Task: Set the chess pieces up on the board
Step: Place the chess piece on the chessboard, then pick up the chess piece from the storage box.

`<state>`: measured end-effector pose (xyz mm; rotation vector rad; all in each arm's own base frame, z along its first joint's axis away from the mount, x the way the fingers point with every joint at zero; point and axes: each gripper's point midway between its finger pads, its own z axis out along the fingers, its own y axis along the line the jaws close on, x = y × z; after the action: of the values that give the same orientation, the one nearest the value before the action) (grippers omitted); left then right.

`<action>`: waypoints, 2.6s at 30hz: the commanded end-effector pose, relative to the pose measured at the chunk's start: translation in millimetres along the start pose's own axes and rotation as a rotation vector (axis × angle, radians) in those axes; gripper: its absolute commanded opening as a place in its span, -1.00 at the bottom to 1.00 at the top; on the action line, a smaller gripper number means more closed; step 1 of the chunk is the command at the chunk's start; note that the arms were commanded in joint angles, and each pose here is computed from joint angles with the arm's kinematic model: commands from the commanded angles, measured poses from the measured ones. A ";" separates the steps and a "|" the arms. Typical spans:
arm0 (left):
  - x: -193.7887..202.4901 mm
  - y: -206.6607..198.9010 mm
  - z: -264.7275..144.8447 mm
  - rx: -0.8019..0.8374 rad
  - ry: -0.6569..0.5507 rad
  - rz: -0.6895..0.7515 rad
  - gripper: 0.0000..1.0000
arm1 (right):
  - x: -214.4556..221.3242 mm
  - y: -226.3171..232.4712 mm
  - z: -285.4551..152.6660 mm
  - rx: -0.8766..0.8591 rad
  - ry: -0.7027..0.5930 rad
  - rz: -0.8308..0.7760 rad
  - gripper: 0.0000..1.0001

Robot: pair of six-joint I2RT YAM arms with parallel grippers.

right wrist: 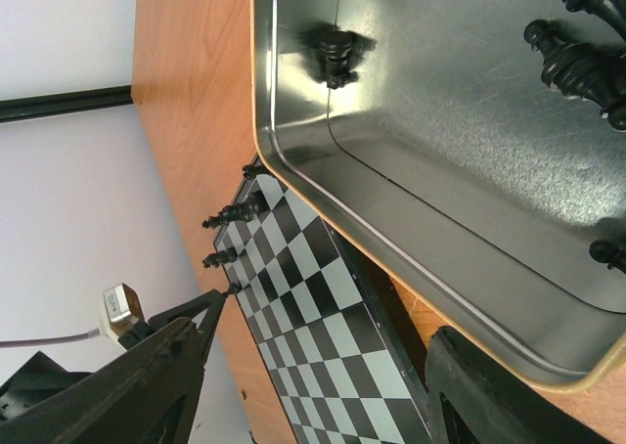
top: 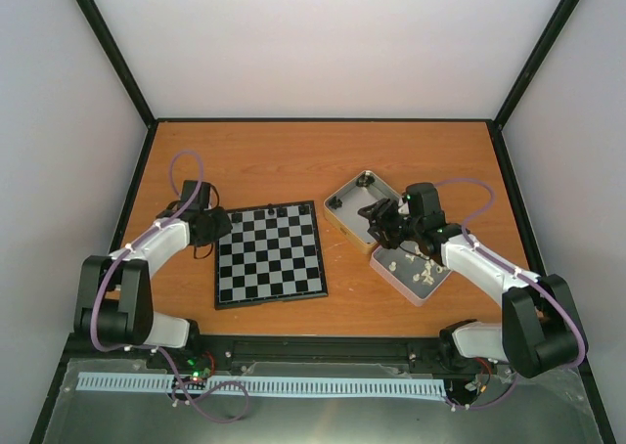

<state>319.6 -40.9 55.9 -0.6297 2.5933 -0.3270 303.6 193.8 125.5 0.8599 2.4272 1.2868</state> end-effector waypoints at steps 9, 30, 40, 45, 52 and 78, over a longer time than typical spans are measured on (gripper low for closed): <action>-19.3 -5.8 1.9 0.007 -0.041 0.013 -0.74 | -6.4 9.7 -7.1 -0.020 -0.036 -0.023 0.25; -54.9 -45.9 -113.1 0.190 -0.287 0.069 -0.04 | -77.6 -4.3 -10.4 0.466 -0.245 -0.565 0.16; -59.6 -69.1 -144.6 0.320 -0.367 0.155 0.03 | -87.7 -46.4 29.3 0.874 -0.068 -0.747 -0.36; -52.1 -70.5 -133.1 0.342 -0.337 0.166 0.03 | -85.6 -60.2 35.8 0.925 -0.023 -0.757 -0.41; -48.9 -68.6 -126.1 0.334 -0.318 0.178 0.03 | -86.4 -76.1 51.3 0.941 0.016 -0.766 -0.37; -3.7 -140.0 -135.5 0.757 -0.214 0.320 0.14 | -69.7 18.0 47.3 0.395 -0.219 -0.547 -0.60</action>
<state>312.0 -111.7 197.1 -0.1267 2.1894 -0.8512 381.5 168.6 74.1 0.1839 2.6594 0.2182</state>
